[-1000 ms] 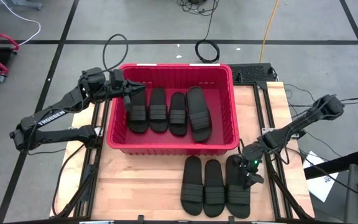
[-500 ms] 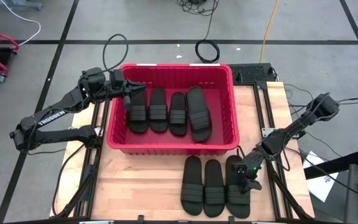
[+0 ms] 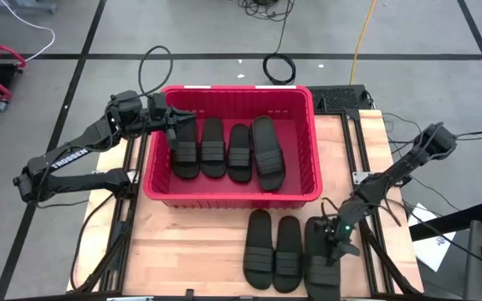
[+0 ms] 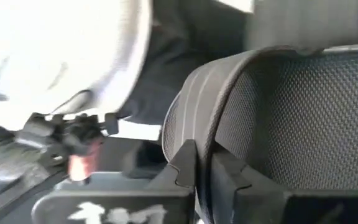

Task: Pick and place slides into bin
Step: Put the slipper on top of the slipper inside the bin

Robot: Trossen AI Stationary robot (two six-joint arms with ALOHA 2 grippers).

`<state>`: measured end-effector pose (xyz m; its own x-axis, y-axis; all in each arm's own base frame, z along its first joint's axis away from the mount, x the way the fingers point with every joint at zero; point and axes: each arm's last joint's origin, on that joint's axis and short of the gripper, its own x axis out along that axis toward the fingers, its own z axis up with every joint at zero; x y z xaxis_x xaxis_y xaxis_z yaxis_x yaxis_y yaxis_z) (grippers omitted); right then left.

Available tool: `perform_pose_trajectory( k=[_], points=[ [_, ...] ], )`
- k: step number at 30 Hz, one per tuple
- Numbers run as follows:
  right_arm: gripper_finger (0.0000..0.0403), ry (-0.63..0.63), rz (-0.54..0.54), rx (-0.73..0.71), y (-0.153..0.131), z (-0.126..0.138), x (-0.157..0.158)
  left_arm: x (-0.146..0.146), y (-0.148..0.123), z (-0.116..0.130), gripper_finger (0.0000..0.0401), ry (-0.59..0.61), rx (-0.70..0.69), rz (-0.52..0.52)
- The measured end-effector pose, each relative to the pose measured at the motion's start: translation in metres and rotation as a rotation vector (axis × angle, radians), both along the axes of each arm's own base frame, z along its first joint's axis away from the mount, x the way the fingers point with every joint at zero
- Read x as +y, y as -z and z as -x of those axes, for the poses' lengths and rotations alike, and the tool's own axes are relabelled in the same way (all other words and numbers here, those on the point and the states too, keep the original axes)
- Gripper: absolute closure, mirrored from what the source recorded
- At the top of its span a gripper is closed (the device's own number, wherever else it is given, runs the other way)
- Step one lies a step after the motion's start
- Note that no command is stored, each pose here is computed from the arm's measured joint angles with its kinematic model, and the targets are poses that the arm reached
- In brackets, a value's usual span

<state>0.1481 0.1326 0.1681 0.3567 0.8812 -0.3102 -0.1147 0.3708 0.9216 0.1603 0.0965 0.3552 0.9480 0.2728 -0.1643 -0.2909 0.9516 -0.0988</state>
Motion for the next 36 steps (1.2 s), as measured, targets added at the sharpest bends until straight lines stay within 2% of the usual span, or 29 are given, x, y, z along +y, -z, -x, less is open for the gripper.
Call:
perform_pose_trajectory(
  k=[7, 10, 13, 16, 21, 28, 31, 36],
  points=[
    [0.0398, -0.051, -0.093, -0.034, -0.033, 0.006, 0.012, 0.000, 0.000, 0.000, 0.0377, 0.000, 0.000, 0.000],
    [0.0399, -0.060, -0.114, -0.103, -0.061, 0.002, 0.015, 0.000, 0.000, 0.000, 0.0377, 0.001, 0.003, 0.002],
    [0.0399, -0.065, -0.102, -0.161, -0.094, -0.005, 0.010, 0.000, 0.001, 0.000, 0.0377, 0.001, 0.006, 0.005],
    [0.0400, -0.062, -0.037, -0.172, -0.122, -0.011, -0.003, 0.000, 0.001, 0.000, 0.0377, 0.001, 0.006, 0.005],
    [0.0400, 0.032, 0.105, -0.306, -0.168, -0.016, -0.040, 0.000, 0.001, 0.000, 0.0377, 0.006, 0.013, -0.019],
    [0.0397, 0.387, 0.363, -0.488, -0.218, -0.038, -0.110, 0.000, 0.001, 0.000, 0.0377, 0.018, 0.019, -0.041],
    [0.0397, 0.396, 0.388, -0.520, -0.234, -0.057, -0.137, 0.000, 0.001, 0.000, 0.0377, 0.018, 0.020, -0.045],
    [0.0397, 0.304, 0.429, -0.449, -0.243, -0.091, -0.187, 0.000, 0.002, 0.000, 0.0377, 0.019, 0.027, -0.040]
  ],
)
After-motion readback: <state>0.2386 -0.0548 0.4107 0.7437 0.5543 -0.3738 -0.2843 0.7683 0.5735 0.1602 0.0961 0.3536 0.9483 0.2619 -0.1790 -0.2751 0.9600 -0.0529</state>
